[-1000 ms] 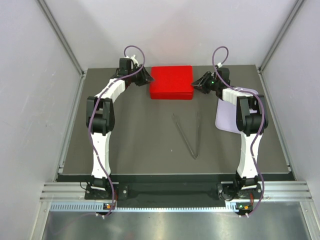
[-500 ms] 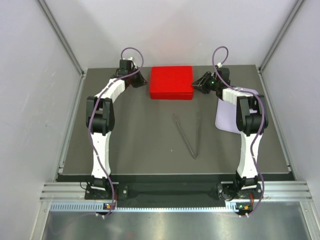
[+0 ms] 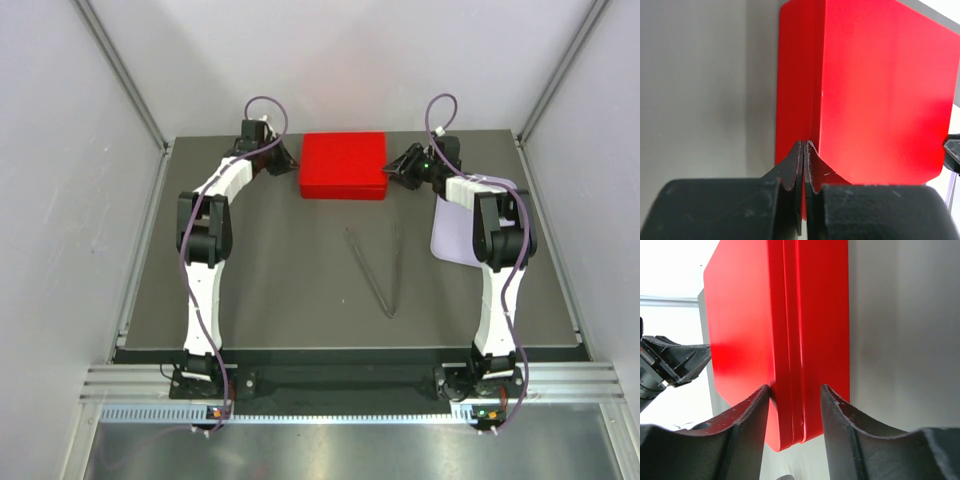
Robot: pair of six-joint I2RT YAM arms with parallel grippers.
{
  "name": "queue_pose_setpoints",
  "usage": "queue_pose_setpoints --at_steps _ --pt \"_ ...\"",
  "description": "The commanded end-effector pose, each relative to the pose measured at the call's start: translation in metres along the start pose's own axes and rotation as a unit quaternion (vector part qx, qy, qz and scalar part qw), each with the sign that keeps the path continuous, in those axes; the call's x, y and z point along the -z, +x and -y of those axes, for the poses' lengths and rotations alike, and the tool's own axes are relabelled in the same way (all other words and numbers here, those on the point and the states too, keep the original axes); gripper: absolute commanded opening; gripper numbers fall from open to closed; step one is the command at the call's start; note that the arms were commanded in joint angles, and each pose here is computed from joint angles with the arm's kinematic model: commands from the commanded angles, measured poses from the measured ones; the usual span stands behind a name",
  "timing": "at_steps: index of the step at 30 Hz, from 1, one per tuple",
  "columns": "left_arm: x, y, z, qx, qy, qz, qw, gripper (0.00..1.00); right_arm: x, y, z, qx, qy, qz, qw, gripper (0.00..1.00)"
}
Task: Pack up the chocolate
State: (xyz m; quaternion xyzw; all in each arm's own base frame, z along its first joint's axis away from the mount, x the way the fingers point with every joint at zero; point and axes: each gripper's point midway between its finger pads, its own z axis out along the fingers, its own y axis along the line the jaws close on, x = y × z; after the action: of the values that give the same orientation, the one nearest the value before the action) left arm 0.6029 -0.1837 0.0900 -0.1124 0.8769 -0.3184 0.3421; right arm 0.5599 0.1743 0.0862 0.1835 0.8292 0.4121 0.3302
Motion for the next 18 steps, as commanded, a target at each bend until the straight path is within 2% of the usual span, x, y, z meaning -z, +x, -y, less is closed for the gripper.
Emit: queue_pose_setpoints --at_steps 1,14,18 --pt "0.006 -0.013 0.03 -0.014 0.042 0.012 0.999 0.0 0.001 0.01 0.016 -0.001 0.022 -0.02 1.0 0.47" --pt "0.02 -0.021 0.059 -0.032 0.068 0.023 0.997 0.0 0.002 0.0 -0.004 0.013 -0.012 -0.009 1.0 0.54" --pt "0.019 -0.019 0.038 -0.037 0.021 0.022 0.999 0.0 0.005 -0.004 -0.011 0.019 -0.021 0.0 1.0 0.54"
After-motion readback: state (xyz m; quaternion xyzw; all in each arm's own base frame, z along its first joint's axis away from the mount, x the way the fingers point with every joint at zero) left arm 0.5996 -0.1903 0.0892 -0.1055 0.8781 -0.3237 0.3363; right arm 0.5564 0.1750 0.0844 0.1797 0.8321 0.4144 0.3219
